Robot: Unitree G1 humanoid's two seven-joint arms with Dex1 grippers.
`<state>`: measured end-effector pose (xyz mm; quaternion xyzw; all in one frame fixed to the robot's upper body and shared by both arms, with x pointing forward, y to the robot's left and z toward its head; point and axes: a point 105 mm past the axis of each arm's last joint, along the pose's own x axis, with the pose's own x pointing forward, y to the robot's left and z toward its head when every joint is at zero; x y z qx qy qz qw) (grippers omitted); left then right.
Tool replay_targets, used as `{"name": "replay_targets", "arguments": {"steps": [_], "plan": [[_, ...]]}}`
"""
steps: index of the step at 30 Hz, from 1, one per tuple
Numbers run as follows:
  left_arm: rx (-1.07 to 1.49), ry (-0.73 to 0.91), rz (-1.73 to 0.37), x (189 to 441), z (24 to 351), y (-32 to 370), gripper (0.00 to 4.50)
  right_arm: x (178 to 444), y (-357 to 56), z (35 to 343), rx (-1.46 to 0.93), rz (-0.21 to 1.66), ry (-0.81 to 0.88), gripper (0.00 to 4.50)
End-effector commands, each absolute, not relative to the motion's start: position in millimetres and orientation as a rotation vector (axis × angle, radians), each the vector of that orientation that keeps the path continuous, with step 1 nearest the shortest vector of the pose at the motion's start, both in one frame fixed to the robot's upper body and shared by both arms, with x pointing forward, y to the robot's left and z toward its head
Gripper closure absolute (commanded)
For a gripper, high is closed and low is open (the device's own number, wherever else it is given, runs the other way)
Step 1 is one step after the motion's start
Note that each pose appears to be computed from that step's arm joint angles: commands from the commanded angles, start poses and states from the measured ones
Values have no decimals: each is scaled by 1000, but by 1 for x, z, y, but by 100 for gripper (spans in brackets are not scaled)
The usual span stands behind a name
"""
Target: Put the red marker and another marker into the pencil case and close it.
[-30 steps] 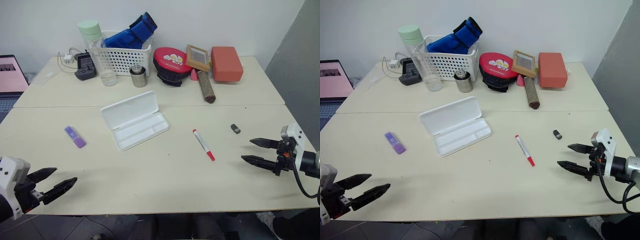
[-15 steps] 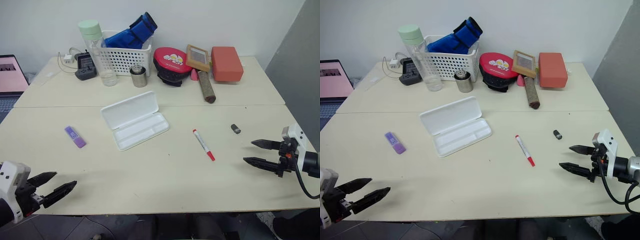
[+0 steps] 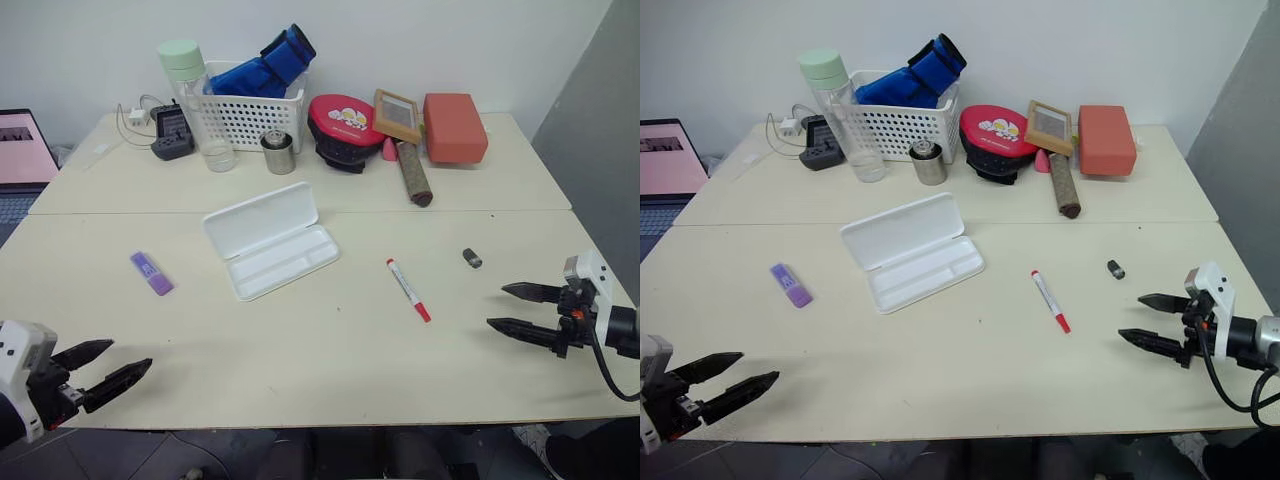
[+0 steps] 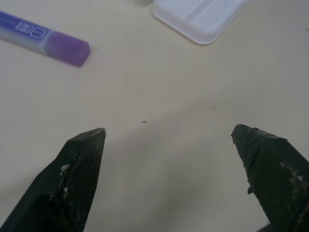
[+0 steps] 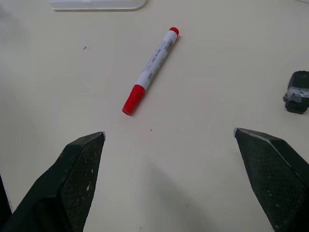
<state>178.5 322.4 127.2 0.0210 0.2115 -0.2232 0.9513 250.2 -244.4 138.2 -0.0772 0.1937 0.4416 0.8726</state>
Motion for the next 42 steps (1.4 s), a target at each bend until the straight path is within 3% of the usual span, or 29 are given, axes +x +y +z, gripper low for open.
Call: {"name": "replay_targets", "arguments": {"steps": [1,7,15,24,30,42], "plan": [[60,385,-604,192,139,285,5,243,-224,175,-201,1036,263,0],[94,349,-846,238,137,213,5,241,-196,201,-284,1111,204,0],[172,307,-952,302,134,172,5,246,-164,221,-384,1116,84,0],[305,366,-1005,333,107,150,5,242,-163,212,-399,1086,100,0],[339,418,-974,340,91,149,5,241,-162,214,-400,1082,90,0],[328,418,-964,338,88,145,164,241,-163,217,-408,1090,88,0]]}}
